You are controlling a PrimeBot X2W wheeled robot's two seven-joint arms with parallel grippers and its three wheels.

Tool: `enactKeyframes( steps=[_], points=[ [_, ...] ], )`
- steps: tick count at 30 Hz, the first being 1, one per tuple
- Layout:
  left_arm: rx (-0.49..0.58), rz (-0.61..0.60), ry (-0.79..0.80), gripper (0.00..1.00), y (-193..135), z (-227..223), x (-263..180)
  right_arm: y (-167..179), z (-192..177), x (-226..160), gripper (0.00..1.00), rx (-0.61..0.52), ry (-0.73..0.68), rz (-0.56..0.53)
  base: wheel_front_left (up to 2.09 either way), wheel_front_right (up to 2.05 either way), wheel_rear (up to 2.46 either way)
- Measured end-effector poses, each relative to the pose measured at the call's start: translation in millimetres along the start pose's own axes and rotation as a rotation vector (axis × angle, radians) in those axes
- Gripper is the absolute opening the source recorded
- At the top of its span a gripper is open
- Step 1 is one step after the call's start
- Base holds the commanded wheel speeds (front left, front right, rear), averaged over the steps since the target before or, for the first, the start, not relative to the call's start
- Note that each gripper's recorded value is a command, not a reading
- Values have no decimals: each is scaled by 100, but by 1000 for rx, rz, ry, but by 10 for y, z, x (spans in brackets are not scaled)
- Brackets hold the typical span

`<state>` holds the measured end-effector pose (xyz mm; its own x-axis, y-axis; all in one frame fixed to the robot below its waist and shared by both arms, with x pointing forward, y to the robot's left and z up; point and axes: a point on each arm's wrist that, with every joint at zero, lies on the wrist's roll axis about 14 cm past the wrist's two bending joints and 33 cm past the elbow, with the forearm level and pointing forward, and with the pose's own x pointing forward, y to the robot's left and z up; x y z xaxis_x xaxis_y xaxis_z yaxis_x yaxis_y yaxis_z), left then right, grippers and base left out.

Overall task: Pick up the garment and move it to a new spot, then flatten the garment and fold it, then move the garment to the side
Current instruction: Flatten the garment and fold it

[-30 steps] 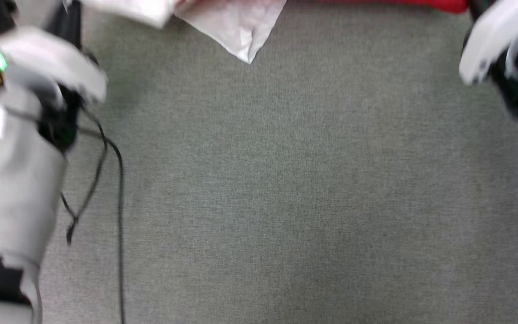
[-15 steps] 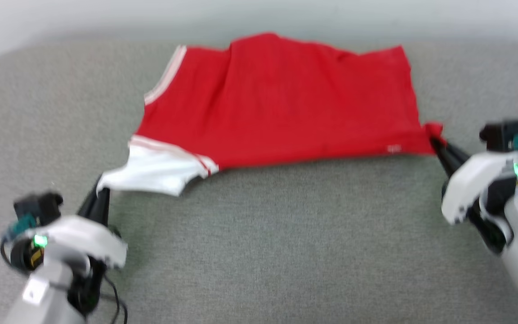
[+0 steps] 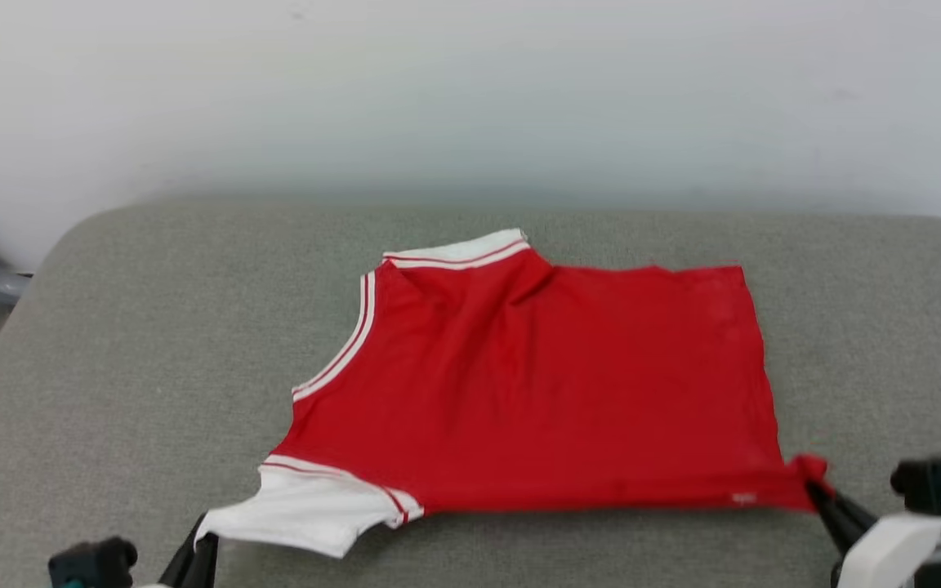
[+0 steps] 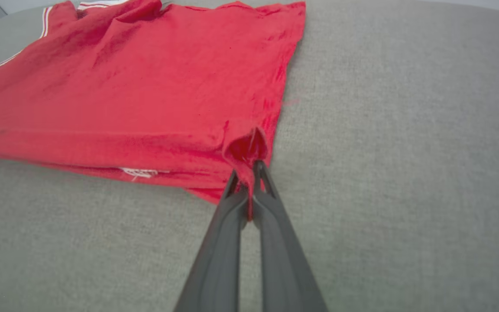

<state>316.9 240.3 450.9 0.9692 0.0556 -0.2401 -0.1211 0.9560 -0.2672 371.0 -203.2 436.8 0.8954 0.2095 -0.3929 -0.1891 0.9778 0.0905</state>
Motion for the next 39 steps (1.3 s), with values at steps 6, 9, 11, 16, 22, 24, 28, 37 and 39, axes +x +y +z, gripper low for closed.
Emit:
enactKeyframes(
  steps=[6,9,11,16,22,24,28,37,39],
  points=[
    [-43,51,48,0,94,-110,-321,133,-335,-341,0,26,71,-17,0,0,0],
    [-56,66,77,0,112,-165,-424,152,-436,-471,0,46,100,-31,0,0,0],
    [-58,73,84,0,117,-171,-470,157,-518,-543,0,55,127,-42,0,0,0],
    [-38,42,73,0,38,-91,-448,147,-494,-587,0,39,131,-58,0,0,0],
    [21,-63,33,0,-210,135,-120,136,-260,-426,0,-2,90,-61,0,0,0],
    [40,-92,21,0,-280,199,39,140,-159,-314,0,-17,76,-56,0,0,0],
    [59,-135,38,0,-387,206,367,143,-28,-73,0,-23,68,-45,0,0,0],
    [69,-158,172,0,-374,-115,943,82,-124,391,0,-28,139,-31,0,0,0],
    [64,-158,211,0,-373,-228,1008,64,-210,443,0,-29,164,-31,0,0,0]
  ],
)
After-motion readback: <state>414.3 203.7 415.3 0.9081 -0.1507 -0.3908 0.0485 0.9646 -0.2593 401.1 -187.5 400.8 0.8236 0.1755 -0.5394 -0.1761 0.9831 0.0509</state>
